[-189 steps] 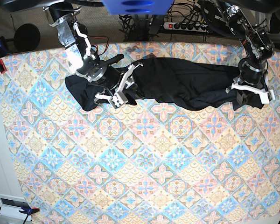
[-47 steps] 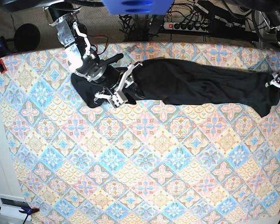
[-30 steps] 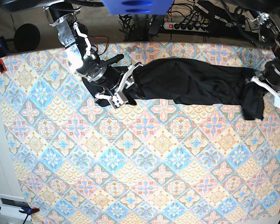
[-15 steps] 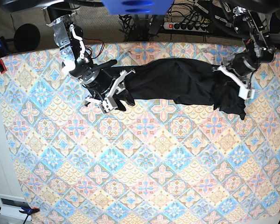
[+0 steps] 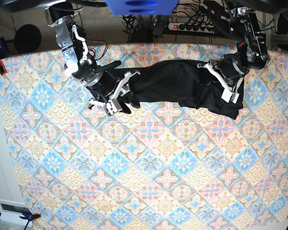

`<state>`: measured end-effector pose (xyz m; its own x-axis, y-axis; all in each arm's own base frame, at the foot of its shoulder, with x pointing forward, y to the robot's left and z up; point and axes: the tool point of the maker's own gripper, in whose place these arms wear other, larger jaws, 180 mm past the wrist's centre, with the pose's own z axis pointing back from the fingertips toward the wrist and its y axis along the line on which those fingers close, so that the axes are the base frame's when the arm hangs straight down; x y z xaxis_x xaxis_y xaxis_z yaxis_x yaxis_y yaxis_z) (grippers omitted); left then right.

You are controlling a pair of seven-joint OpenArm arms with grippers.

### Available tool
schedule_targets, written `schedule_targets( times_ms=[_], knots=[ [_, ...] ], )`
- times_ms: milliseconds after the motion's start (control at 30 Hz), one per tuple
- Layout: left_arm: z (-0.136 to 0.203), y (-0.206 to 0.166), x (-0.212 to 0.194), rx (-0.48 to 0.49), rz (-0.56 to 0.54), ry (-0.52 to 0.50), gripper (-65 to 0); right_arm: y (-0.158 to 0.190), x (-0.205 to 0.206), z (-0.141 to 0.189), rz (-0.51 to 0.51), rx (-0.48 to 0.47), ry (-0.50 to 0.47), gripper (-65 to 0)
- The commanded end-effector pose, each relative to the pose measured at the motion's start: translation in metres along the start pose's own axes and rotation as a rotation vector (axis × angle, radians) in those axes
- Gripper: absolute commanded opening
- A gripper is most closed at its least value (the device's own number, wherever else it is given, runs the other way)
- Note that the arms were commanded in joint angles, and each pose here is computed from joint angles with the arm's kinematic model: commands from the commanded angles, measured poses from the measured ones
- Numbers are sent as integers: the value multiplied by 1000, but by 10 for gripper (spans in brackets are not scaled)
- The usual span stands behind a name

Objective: Layout the t-shirt on the table in an organized manner, then fold the t-shirt properly
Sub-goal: 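Fold the strip end with the left gripper toward the right gripper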

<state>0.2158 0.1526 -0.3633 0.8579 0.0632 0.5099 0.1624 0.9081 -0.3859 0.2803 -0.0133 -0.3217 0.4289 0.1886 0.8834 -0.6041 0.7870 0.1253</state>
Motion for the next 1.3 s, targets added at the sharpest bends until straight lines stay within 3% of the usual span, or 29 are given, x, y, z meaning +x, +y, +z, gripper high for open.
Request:
schedule_targets(
  times_ms=[0,233,400,533,667,800,933,1100,1267],
  knots=[
    [4,-3,4,-11,-13,-17,-609,1,18,2,11,9,-61,-457],
    [0,-12,-5,-38,-87,41,-441,0,19,2,12,9,-63,-457],
    [18,16,20,36,-29,-90,-364,0,19,2,11,7,-63,-457],
    [37,27,39,19,34,-198,-355,0,19,2,11,7,-63,-457],
    [62,55,63,96,78,-308,-355,0,18,2,10,8,-62,-457],
    [69,67,82,158,59,-350,-355,0,18,1,9,9,-60,-457],
    [58,80,82,201,81,-324,-355,0,17,1,8,9,-57,-457],
    [26,88,56,221,114,-210,-355,-16,17,7,-3,-38,-60,-457],
    [-1,81,45,175,139,-180,-355,-34,8,17,-31,-94,-47,-457]
  ],
)
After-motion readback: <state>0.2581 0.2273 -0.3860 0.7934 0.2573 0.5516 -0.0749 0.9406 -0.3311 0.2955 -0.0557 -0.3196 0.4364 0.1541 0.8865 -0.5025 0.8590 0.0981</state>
